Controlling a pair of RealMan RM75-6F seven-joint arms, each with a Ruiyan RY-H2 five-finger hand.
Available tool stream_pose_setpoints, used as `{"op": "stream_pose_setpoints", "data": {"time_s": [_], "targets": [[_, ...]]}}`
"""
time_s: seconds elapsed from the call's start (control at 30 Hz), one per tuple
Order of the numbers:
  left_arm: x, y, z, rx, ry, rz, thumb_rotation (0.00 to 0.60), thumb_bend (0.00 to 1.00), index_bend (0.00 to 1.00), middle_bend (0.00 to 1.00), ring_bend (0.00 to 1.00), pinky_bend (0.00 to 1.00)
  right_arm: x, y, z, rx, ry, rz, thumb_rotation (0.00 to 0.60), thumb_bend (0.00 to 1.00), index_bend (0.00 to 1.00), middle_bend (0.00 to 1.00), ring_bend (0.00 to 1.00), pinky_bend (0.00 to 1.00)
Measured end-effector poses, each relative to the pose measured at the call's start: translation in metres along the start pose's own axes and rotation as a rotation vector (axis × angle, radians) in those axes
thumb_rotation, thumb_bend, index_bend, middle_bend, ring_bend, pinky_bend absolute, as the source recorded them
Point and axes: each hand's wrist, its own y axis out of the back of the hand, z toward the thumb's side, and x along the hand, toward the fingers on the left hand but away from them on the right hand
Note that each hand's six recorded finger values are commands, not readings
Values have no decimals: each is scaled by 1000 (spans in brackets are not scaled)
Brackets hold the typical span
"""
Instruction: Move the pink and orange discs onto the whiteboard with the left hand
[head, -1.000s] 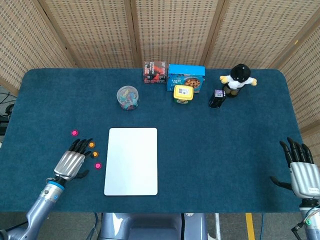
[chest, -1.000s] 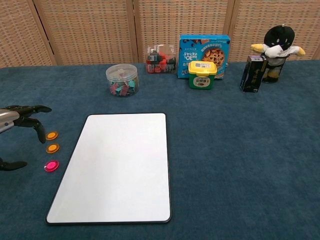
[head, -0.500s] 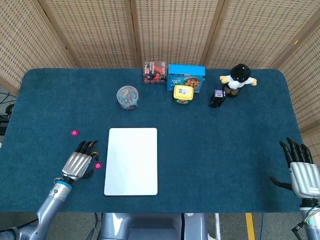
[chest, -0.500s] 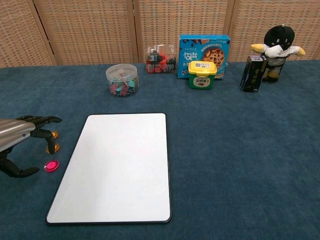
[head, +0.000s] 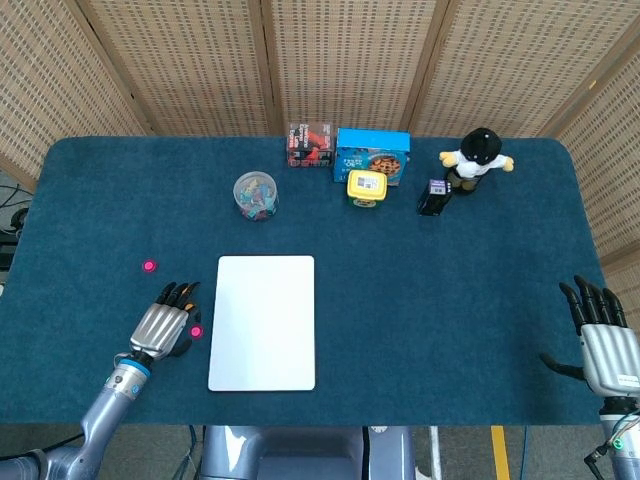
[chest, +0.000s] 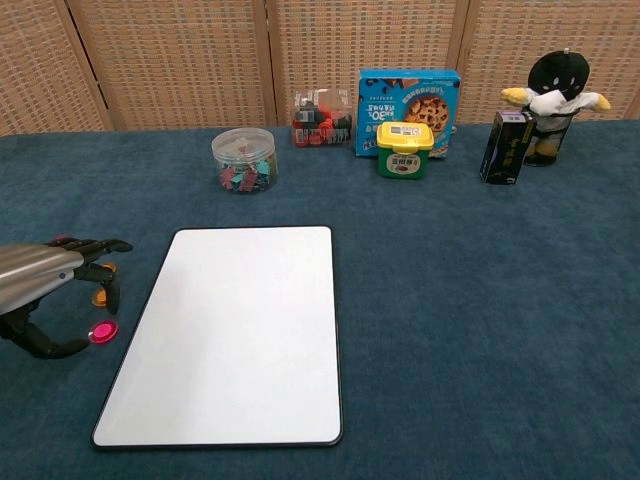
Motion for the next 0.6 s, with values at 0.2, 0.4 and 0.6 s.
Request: {"op": "stream_pose_setpoints", "data": {"time_s": [0.2, 0.4, 0.6], "targets": [[4, -6, 4, 7, 2, -19, 600, 338, 405, 0, 0, 0, 0, 0, -1, -4, -3, 3, 600, 0, 0, 0, 0, 0], [6, -12, 4, 6, 6, -34, 600, 338, 408, 0, 0, 0, -1, 0, -1, -9, -4, 5, 600, 0, 0, 0, 0, 0], [8, -13, 6, -2, 6, -34, 600, 378, 586, 0, 0, 0, -1, 0, -1, -15, -6, 6, 600, 0, 0, 0, 0, 0]]}}
